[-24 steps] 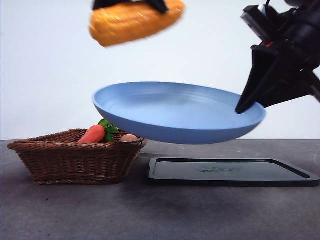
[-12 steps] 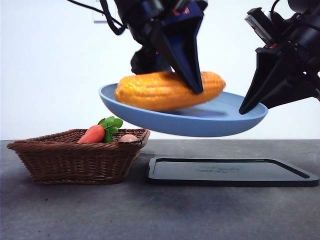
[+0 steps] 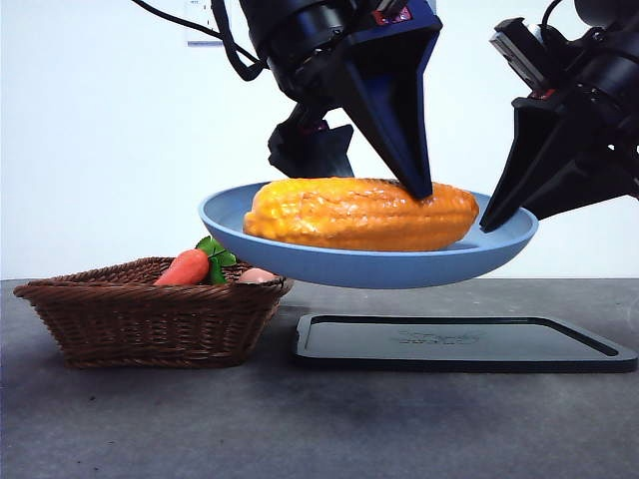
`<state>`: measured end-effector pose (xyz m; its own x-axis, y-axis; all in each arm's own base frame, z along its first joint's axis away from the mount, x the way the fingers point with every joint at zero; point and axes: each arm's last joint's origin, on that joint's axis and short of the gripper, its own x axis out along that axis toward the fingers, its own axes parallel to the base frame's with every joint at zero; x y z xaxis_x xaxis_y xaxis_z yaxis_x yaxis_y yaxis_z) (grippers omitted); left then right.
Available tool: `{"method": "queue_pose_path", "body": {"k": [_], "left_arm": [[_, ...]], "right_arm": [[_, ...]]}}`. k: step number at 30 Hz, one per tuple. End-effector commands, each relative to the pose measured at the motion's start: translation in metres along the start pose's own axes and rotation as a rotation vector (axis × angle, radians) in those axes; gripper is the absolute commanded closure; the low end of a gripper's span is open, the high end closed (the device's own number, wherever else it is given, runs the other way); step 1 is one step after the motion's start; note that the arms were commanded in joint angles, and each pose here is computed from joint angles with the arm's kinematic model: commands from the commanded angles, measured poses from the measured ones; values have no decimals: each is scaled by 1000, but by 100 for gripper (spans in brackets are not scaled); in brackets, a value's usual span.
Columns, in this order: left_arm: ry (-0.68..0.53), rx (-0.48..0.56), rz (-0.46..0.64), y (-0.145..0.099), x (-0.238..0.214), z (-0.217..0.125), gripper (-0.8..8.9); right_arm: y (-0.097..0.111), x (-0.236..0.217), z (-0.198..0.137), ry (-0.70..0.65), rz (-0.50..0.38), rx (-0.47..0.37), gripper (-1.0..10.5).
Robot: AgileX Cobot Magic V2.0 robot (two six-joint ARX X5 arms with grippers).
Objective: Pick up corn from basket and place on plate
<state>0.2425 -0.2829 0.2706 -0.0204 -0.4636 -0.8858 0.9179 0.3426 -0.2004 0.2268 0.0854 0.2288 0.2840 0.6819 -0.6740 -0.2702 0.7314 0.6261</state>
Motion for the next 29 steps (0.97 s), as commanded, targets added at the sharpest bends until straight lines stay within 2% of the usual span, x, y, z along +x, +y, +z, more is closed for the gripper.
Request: {"method": "queue_pose_path", "body": {"k": [1, 13, 18, 23, 29], "left_arm": [[-14, 11, 4, -5, -7, 4, 407], [-240, 79, 66, -37, -101, 3, 407], [-322, 88, 89, -46, -131, 1, 407], [-408, 94, 107, -58, -160, -4, 408], [-461, 106, 119, -67, -180, -11, 409]], "right_arm": [[4, -1, 5, -13, 24, -13, 945], [0, -3, 7, -33, -5, -5, 945], [-8, -10, 14, -93, -20, 4, 945], [-27, -17, 23, -157, -53, 47, 945], [-61, -12, 39, -179, -97, 135, 945]]}}
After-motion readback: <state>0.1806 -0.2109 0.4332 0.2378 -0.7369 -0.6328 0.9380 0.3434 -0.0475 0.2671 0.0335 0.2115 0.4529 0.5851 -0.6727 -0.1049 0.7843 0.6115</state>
